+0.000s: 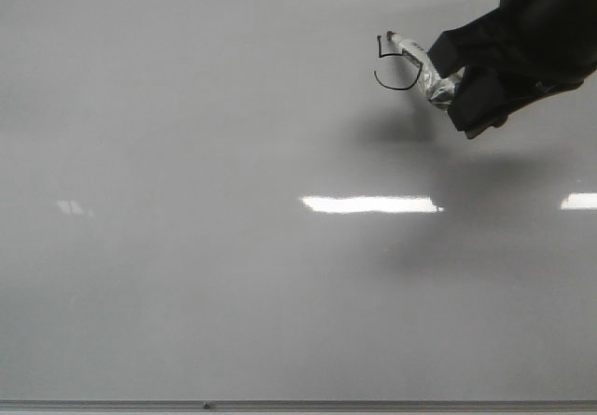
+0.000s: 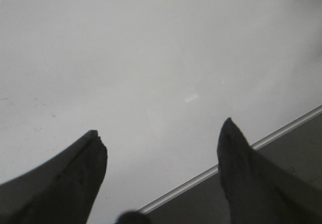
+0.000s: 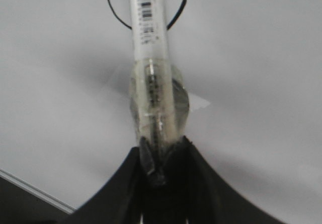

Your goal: Write number 5 on whiteboard

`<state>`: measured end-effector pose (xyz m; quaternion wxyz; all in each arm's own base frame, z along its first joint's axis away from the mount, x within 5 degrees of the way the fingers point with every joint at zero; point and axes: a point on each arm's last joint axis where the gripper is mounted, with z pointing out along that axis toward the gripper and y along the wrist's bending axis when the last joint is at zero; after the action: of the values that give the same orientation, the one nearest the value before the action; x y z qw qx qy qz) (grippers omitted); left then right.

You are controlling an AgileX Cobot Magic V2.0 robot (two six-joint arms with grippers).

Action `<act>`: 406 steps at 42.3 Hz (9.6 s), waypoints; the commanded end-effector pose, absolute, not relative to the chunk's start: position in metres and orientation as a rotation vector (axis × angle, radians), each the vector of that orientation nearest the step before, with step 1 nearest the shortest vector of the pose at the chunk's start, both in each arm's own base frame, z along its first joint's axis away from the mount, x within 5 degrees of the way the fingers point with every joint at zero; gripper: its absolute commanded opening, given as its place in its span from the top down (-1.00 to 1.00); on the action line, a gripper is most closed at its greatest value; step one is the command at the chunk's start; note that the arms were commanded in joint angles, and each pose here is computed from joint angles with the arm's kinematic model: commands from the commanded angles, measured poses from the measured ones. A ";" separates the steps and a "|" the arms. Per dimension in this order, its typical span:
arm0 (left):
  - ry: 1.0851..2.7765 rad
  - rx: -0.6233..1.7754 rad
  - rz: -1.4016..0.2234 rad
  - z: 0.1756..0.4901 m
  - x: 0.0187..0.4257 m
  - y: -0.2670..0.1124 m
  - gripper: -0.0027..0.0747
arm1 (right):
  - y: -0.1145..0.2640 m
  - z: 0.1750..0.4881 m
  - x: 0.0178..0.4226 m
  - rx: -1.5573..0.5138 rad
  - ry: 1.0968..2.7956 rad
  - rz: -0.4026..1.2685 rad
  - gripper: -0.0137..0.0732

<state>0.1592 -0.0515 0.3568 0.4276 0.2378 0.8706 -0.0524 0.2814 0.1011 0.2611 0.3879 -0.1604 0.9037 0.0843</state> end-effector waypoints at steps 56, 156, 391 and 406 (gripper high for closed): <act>1.707 1.644 -0.504 0.366 0.140 -0.217 -0.62 | 0.142 0.334 0.136 -1.467 1.994 0.244 0.84; 1.669 -0.007 -0.250 0.260 0.255 -0.010 0.98 | 0.047 0.370 0.128 -0.706 2.180 -0.022 -0.53; 1.393 0.027 0.052 0.218 0.054 0.001 0.98 | 0.016 0.375 0.053 -0.379 2.029 0.176 0.84; 1.393 0.027 0.052 0.218 0.054 0.001 0.98 | 0.016 0.375 0.053 -0.379 2.027 0.176 0.84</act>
<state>0.0560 0.0012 0.2110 0.7360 0.0162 0.6760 0.0330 0.0510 0.0156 0.3642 0.4757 -0.1627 0.8615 0.0712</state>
